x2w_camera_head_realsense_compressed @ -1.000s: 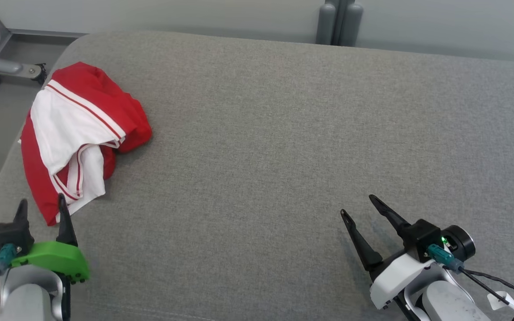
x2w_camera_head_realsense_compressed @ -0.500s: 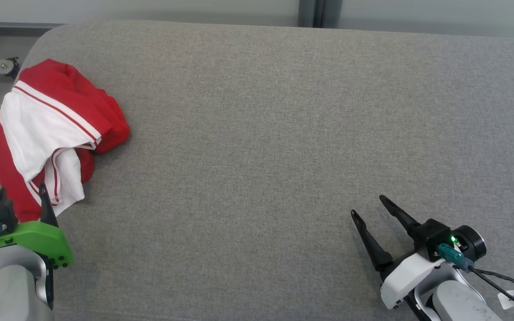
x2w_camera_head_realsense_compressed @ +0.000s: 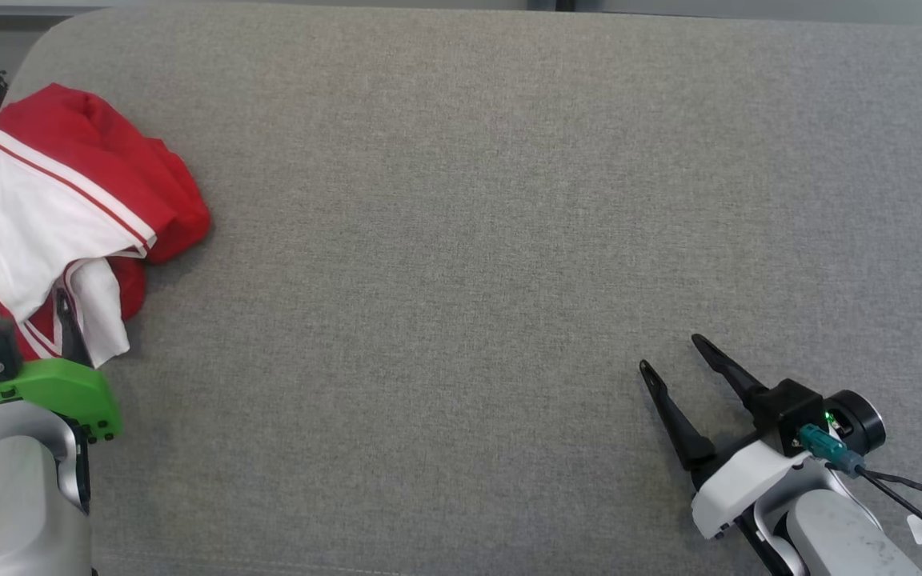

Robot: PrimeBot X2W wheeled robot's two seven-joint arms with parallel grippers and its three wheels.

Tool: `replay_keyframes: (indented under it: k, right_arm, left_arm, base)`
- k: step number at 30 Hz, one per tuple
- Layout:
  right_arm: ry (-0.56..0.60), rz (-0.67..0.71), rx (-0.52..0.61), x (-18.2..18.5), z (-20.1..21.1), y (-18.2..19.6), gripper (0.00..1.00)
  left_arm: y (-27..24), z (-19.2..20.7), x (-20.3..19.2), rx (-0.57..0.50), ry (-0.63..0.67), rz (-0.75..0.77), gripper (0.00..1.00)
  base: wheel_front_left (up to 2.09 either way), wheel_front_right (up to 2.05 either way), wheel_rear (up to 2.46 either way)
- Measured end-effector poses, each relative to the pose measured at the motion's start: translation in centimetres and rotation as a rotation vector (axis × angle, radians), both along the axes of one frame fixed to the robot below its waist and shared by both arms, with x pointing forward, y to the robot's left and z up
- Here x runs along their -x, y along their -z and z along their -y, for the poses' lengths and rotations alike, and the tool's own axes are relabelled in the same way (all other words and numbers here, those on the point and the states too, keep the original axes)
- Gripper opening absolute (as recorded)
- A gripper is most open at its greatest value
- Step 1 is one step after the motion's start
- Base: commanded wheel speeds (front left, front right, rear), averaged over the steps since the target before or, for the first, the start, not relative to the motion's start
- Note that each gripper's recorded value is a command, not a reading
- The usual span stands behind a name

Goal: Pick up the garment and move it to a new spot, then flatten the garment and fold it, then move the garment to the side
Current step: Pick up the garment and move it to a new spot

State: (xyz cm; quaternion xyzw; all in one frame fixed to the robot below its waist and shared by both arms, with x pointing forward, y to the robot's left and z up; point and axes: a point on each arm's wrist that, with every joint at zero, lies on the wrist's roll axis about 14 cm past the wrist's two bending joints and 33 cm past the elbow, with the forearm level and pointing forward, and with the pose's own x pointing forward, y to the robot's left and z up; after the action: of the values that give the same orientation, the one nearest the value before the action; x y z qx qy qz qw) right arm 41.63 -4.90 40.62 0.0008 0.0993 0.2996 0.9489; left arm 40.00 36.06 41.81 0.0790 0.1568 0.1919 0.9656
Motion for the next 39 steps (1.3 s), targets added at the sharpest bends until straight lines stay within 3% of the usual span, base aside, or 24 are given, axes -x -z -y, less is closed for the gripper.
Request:
replay_keyframes:
  k: [15, 16, 17, 18, 26, 33, 39]
  right_arm:
    - [0.052, -0.041, 0.003, -1.7, 1.7, 2.2, 1.0]
    - [0.057, -0.04, 0.003, -1.8, 1.8, 2.2, 1.0]
    - [0.061, -0.04, 0.002, -1.9, 1.9, 2.3, 1.0]
    - [0.065, -0.041, 0.002, -2.0, 2.1, 2.3, 1.0]
    - [0.077, -0.033, -0.014, -2.2, 1.8, 1.8, 1.0]
    - [0.082, -0.007, -0.056, -1.8, 0.7, -0.1, 1.0]
    - [0.102, 0.013, -0.098, -1.4, 0.2, -1.7, 1.0]
  left_arm:
    - [1.2, -1.7, -3.5, -0.043, -0.059, -0.042, 1.0]
    - [1.2, -1.7, -3.8, -0.042, -0.061, -0.041, 0.95]
    - [1.2, -1.7, -4.0, -0.039, -0.063, -0.036, 0.41]
    - [1.0, -1.8, -4.3, -0.043, -0.067, -0.028, 0.0]
    - [-1.8, -1.7, -5.7, -0.051, -0.05, 0.072, 0.0]
    - [-9.2, -1.1, -7.3, -0.109, 0.014, 0.281, 0.0]
    - [-16.3, 1.7, -8.4, -0.163, 0.123, 0.471, 0.0]
  base:
    - [0.0, 0.0, 0.0]
    - [0.0, 0.0, 0.0]
    - [0.0, 0.0, 0.0]
    - [0.0, 0.0, 0.0]
    - [0.0, 0.0, 0.0]
    - [0.0, 0.0, 0.0]
    - [0.0, 0.0, 0.0]
